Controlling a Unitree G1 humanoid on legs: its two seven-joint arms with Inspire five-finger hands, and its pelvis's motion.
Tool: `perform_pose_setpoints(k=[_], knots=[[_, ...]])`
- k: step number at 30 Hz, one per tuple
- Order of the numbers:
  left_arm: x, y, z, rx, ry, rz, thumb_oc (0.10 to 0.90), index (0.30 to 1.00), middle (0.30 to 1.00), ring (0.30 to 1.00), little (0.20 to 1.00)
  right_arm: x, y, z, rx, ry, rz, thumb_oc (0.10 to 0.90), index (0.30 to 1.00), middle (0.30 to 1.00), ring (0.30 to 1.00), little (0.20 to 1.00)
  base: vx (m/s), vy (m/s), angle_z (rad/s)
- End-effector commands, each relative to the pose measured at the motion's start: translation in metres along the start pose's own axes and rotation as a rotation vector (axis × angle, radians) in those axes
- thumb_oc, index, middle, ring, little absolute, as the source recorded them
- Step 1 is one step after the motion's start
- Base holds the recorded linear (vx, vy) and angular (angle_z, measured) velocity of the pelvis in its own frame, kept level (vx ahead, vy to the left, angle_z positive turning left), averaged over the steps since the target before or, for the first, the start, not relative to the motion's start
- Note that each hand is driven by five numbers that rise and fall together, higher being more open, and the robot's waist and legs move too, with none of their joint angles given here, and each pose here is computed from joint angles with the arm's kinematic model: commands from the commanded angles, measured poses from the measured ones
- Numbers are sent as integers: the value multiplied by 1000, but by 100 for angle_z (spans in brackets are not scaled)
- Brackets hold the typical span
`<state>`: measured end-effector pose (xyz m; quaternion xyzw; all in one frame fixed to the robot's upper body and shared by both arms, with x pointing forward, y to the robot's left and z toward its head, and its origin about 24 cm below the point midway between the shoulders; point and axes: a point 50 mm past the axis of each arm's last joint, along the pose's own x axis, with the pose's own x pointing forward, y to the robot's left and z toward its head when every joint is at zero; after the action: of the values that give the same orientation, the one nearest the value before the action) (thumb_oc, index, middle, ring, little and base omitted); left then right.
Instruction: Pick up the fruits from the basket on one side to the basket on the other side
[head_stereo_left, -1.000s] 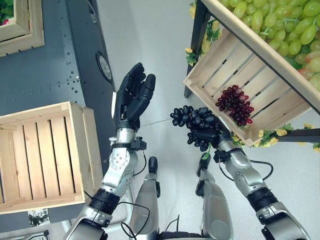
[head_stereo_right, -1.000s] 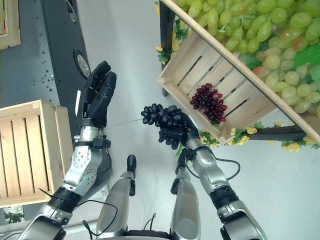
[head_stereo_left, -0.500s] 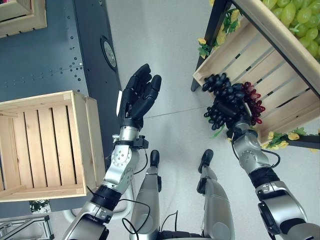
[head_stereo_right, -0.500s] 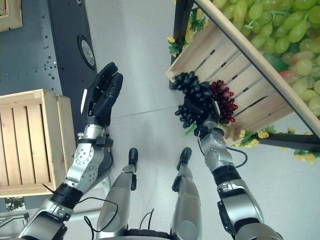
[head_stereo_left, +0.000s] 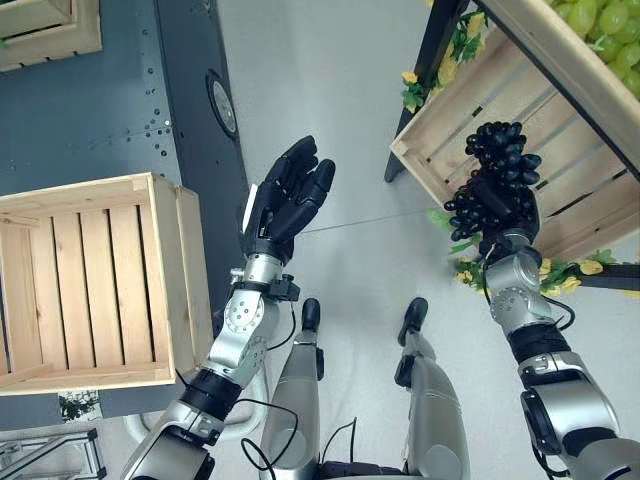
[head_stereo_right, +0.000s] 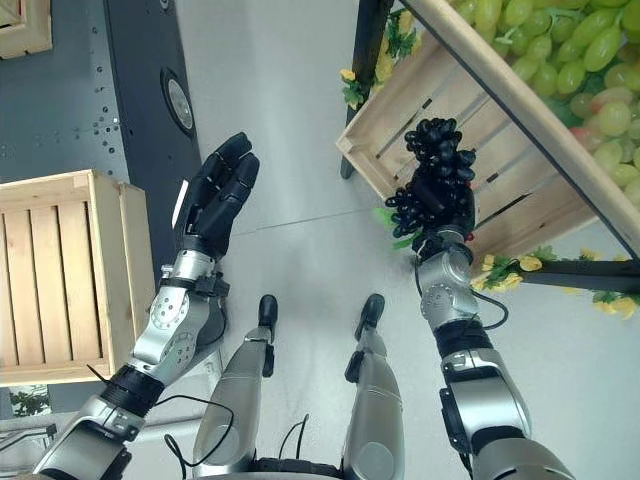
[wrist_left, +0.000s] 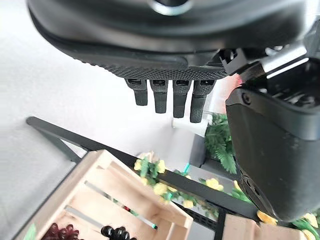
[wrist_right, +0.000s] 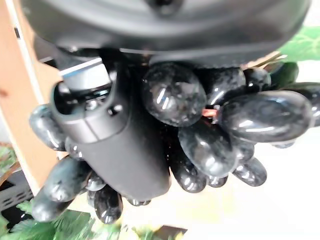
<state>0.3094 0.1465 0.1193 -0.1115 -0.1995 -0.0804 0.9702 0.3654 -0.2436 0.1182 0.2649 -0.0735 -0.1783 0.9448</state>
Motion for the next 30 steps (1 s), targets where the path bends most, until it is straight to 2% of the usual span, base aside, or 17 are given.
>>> perform_pose_setpoints(k=[1,2,3,4,5,27,30], knots=[[14,-22,39,-36,-207,-124,800,900,900,900,900,15,19,100,91,-391,24,400,300,300,300,300,0,0,0],[14,-21,39,-37,-202,-125,800,900,900,900,900,16,17,105,88,-410,2,529,493,493,493,493,0,0,0],[14,-21,39,-38,-201,-125,800,900,900,900,900,16,17,106,87,-413,0,540,509,509,509,509,0,0,0],[14,-21,39,-36,-200,-127,800,900,900,900,900,16,16,109,86,-424,-11,574,561,561,561,561,0,0,0],[13,-20,38,-36,-192,-133,800,900,900,900,900,16,14,113,87,-435,-38,800,900,900,900,900,0,0,0],[9,-20,37,-9,-180,-185,800,900,900,900,900,14,4,130,66,-494,-162,800,900,900,900,900,3,0,0],[8,-19,37,-12,-181,-182,800,900,900,900,900,12,5,134,14,-534,-163,800,900,900,900,900,-3,4,-5]])
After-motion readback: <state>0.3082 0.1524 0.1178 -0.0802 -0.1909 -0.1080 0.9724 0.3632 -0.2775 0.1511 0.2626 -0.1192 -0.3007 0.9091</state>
